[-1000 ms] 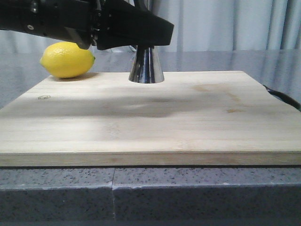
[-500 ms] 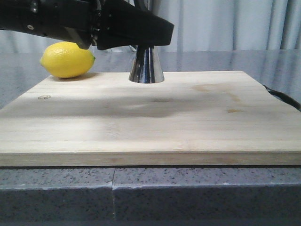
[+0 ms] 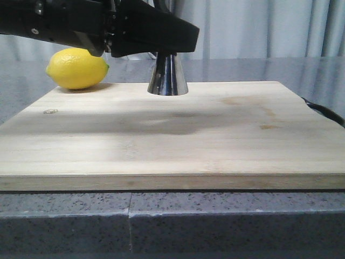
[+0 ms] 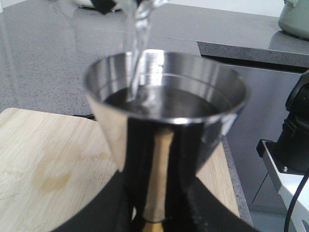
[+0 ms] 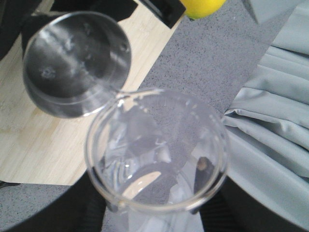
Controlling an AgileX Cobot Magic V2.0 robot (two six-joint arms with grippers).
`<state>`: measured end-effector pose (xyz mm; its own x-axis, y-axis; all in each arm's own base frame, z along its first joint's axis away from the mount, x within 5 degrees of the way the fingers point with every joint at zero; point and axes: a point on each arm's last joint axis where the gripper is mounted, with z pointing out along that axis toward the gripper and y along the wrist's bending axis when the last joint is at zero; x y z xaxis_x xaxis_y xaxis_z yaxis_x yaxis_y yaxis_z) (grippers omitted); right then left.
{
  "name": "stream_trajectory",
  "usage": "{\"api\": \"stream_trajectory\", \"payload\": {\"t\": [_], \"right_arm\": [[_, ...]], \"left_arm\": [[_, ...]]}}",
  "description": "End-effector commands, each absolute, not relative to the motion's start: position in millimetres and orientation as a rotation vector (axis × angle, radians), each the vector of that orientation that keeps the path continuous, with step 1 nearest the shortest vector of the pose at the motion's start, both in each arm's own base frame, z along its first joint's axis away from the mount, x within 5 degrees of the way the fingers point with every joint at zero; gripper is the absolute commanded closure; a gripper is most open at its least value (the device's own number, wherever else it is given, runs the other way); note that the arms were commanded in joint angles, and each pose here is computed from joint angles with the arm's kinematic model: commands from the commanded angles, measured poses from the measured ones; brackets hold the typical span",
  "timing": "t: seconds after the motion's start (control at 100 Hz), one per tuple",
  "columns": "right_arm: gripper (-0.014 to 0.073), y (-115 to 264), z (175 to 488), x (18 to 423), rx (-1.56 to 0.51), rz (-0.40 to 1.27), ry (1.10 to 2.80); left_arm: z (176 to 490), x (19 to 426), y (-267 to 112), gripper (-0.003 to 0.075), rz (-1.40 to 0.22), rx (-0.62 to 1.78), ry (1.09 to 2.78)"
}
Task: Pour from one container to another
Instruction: 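Tilt the beaker with the right gripper, pouring liquid into the jigger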
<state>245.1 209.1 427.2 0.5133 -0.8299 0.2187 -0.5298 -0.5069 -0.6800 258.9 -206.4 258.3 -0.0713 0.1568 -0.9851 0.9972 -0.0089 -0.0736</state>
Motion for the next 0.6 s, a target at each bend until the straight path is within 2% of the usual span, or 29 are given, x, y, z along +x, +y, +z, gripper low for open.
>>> {"api": "stream_trajectory", "payload": {"t": [0.0,0.26,0.59], "right_arm": [[0.0517,197.4,456.5,237.5,-2.097,-0.802,1.05],[0.0517,197.7,453.4,234.8,-2.121,-0.751,1.079],[0.0517,196.5,451.4,233.4,-2.02,-0.657,1.263]], "left_arm": [[291.0,249.2,-208.1,0.0739,-1.282,1.258,1.216],[291.0,249.2,-208.1,0.0739,-1.282,1.258,1.216],[291.0,249.2,-208.1,0.0739,-1.282,1.258,1.216]]}}
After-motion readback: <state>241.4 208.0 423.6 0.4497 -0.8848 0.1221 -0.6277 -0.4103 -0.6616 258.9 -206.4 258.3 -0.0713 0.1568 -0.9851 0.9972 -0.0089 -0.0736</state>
